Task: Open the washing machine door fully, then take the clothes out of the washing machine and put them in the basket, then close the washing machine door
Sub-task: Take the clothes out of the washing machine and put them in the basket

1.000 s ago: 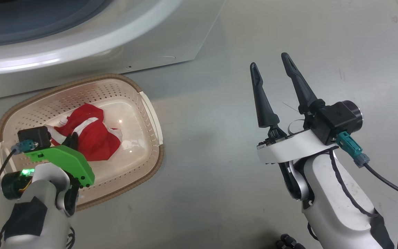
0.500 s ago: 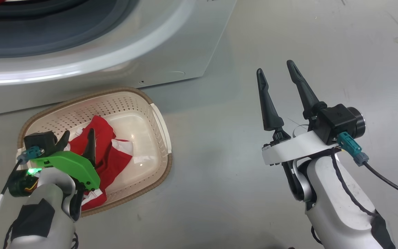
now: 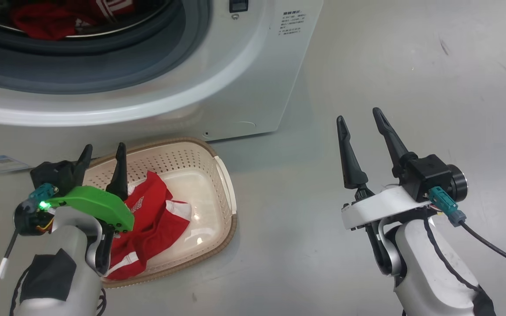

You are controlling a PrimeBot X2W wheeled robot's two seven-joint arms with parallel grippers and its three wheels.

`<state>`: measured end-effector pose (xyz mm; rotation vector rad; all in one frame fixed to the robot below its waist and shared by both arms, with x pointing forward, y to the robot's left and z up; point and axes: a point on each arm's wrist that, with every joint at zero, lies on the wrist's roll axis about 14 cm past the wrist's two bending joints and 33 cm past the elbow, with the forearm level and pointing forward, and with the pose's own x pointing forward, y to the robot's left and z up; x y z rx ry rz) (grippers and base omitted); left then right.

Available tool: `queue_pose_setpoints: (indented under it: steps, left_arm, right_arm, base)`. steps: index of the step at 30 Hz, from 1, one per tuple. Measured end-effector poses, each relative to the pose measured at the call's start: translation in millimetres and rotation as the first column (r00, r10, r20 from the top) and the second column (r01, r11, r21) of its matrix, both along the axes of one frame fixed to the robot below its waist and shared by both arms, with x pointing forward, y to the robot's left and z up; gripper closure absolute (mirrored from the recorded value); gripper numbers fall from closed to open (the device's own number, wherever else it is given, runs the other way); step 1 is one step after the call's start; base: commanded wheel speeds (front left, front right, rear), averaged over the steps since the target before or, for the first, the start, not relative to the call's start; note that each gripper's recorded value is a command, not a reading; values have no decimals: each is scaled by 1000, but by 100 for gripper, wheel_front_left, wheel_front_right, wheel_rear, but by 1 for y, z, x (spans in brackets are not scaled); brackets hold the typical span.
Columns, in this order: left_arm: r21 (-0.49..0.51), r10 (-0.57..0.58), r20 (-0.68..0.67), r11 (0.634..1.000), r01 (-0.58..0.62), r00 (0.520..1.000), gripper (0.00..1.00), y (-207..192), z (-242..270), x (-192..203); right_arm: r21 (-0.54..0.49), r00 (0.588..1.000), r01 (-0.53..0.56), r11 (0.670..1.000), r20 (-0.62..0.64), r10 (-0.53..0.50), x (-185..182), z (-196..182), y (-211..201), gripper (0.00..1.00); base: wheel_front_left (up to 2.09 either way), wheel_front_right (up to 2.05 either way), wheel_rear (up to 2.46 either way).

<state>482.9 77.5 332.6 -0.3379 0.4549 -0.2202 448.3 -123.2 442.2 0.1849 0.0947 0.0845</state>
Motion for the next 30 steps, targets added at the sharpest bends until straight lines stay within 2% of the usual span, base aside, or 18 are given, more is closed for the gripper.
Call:
queue_pose_setpoints:
  steps: [9, 17, 30]
  left_arm:
    - [-2, 16, 177, 1000, -16, 984, 0, 9, 64, 5]
    - [-1, 49, 361, 999, -52, 931, 0, 25, 132, 4]
    - [27, 115, 399, 990, -137, 910, 0, 53, 148, -47]
  right_arm:
    - [5, 1000, 8, 1000, 12, -8, -18, 11, 0, 0]
    - [9, 999, 1, 1000, 43, -1, -33, 26, 3, 0]
    - [23, 996, -27, 999, 81, 25, -56, 42, 11, 0]
  base:
    - [0, 0, 0]
    - [0, 0, 0]
    - [0, 0, 0]
